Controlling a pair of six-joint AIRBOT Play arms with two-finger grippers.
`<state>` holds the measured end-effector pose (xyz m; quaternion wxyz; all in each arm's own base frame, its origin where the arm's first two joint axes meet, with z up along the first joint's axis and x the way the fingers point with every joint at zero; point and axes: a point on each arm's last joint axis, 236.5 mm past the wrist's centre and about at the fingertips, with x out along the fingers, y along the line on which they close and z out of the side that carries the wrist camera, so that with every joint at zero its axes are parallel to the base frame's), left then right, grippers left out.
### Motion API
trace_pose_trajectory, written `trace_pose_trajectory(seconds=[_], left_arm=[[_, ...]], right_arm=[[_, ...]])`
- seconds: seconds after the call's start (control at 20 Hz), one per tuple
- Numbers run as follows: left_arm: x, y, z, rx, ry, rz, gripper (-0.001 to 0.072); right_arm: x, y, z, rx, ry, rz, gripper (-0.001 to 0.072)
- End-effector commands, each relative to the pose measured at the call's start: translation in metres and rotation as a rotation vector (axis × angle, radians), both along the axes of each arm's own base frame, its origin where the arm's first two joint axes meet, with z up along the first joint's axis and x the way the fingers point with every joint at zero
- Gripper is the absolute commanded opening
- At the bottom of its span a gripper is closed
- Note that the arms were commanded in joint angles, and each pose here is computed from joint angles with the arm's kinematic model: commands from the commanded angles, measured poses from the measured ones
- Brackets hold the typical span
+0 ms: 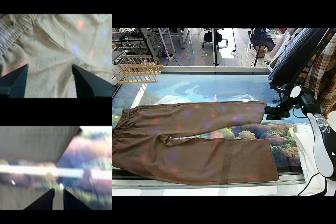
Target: Fold the clothes and pants, and hang the long-sleeved shirts on hangers.
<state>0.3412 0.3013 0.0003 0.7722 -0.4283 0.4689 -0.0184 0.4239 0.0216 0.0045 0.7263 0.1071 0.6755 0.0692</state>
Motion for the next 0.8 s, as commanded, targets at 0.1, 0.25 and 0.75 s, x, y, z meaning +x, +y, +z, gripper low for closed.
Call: trace_pose_trajectory(seconds=[0.1, 0.25, 0.75], left_arm=[[0.0, 0.0, 0.0, -0.001, 0.001, -0.002, 0.0605], [-0.001, 0.0, 0.0, -0.001, 0.001, 0.0, 0.0604], [-0.001, 0.0, 0.0, -0.002, 0.002, -0.002, 0.0604]], right_arm=[[-0.073, -0.016, -0.016, -0.087, 0.266, 0.015, 0.0311], [-0.026, -0.037, -0.039, -0.141, 0.075, -0.142, 0.0272], [0.048, -0.028, -0.101, 0.036, -0.095, -0.384, 0.0174]])
